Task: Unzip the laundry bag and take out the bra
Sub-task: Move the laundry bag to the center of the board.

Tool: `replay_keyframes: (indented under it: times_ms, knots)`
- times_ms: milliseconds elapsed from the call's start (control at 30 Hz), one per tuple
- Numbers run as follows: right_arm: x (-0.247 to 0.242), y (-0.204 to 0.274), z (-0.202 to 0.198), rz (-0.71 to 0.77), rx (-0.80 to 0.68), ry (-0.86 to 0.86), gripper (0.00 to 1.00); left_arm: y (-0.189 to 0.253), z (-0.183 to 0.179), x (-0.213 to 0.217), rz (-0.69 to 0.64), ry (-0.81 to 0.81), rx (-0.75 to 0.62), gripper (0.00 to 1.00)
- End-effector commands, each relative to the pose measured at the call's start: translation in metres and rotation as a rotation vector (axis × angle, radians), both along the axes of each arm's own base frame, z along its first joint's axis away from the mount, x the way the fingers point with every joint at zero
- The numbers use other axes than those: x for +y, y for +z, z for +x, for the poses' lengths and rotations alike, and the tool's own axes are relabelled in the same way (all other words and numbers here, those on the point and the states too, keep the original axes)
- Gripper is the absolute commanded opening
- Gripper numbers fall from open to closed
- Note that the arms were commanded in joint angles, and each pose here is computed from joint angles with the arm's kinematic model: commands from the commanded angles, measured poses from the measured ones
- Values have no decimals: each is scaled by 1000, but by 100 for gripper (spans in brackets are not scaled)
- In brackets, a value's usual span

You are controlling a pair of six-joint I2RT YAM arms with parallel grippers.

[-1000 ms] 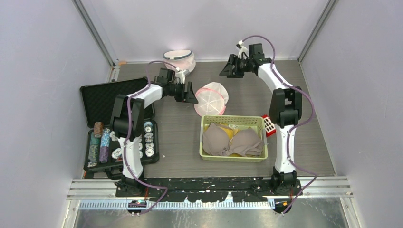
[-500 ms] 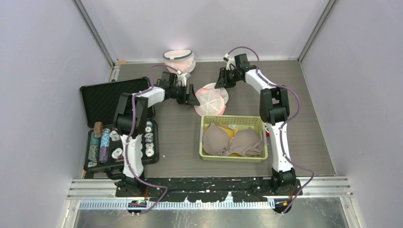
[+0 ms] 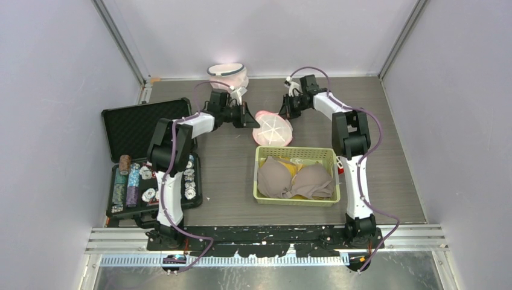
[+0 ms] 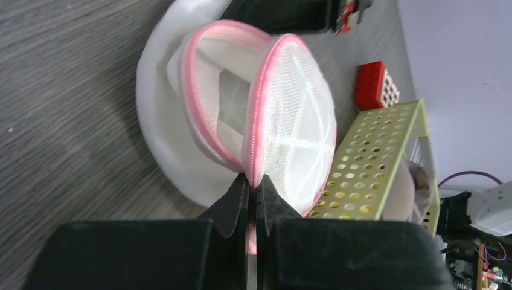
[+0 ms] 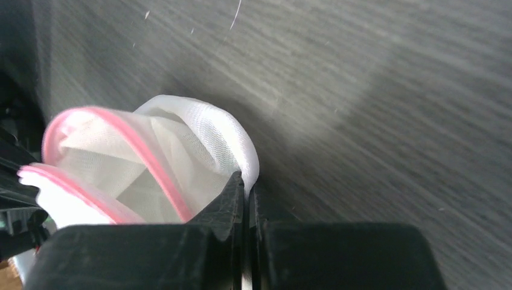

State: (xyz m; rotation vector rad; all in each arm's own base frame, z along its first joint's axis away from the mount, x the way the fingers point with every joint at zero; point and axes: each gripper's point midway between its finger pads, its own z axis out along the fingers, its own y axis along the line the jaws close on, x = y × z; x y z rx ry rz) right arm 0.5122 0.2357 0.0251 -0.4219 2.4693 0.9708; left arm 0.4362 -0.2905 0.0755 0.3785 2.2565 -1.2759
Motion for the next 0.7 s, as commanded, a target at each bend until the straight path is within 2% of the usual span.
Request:
replay_keyframes:
  times_ms: [0,200,300,367,500,667]
  knots:
    - [13,29,-28,66,17,80,3,69,10,-14,-88,-4,-177,0]
    - [19,39,-42,132,39,141,1,34,27,-9,14,37,-136,0]
    - [17,37,-39,111,30,127,6,3,28,-2,94,28,-78,0]
    - [10,36,-32,78,20,99,14,-14,26,7,144,34,-48,0]
    - [-7,42,-15,53,9,28,40,-37,14,23,241,14,-15,0]
    - [-21,72,-2,37,-69,7,64,-47,9,24,297,16,17,0]
